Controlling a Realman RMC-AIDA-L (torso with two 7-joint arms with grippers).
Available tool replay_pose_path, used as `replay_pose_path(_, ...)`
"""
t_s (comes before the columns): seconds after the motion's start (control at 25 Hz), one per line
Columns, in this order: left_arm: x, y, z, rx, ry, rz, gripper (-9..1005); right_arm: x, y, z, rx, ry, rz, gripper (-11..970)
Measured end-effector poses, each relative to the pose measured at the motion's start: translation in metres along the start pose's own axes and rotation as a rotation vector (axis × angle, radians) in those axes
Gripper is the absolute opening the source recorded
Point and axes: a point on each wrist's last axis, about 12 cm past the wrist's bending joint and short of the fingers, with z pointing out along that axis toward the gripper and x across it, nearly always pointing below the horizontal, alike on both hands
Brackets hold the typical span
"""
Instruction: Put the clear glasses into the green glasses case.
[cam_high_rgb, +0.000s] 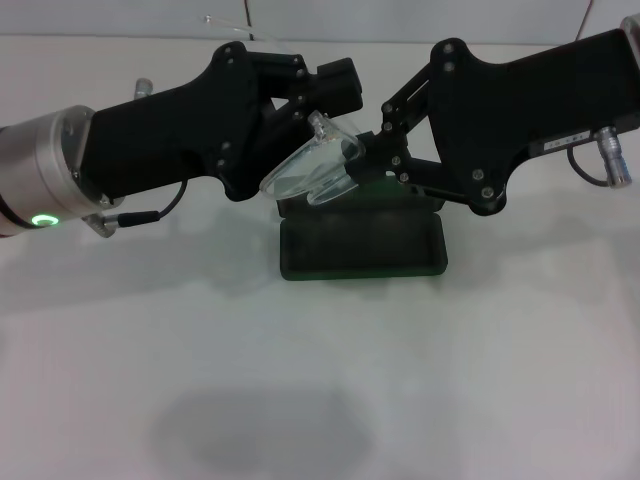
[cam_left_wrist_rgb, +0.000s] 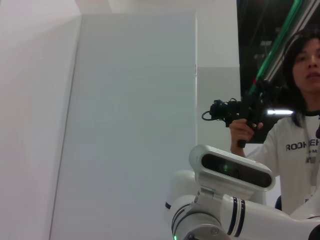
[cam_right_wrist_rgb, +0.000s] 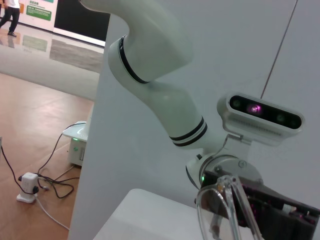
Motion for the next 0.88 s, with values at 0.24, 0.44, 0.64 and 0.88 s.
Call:
replay_pose_path(0.24,-0.002,0.001,-0.001,-0.016,-0.014,0.015,57,0.0,0.001,0.0,0.0,-0.001,0.001,48)
replay_pose_path(0.44,-0.009,0.006,-0.009,-0.07,-0.026,0.058,56,0.001,0.003,-0.001,0.002,0.0,0.003,48)
replay_pose_path(0.64,-0.017,0.013,-0.021,-0.134,-0.019,0.104,56,0.001,0.005,-0.003,0.006,0.004,-0.002,47)
replay_pose_path(0.88,-0.029,0.017,-0.04,-0.231,-0.013,0.133,56,-0.001,0.007,-0.005,0.021,0.014,-0.029,47)
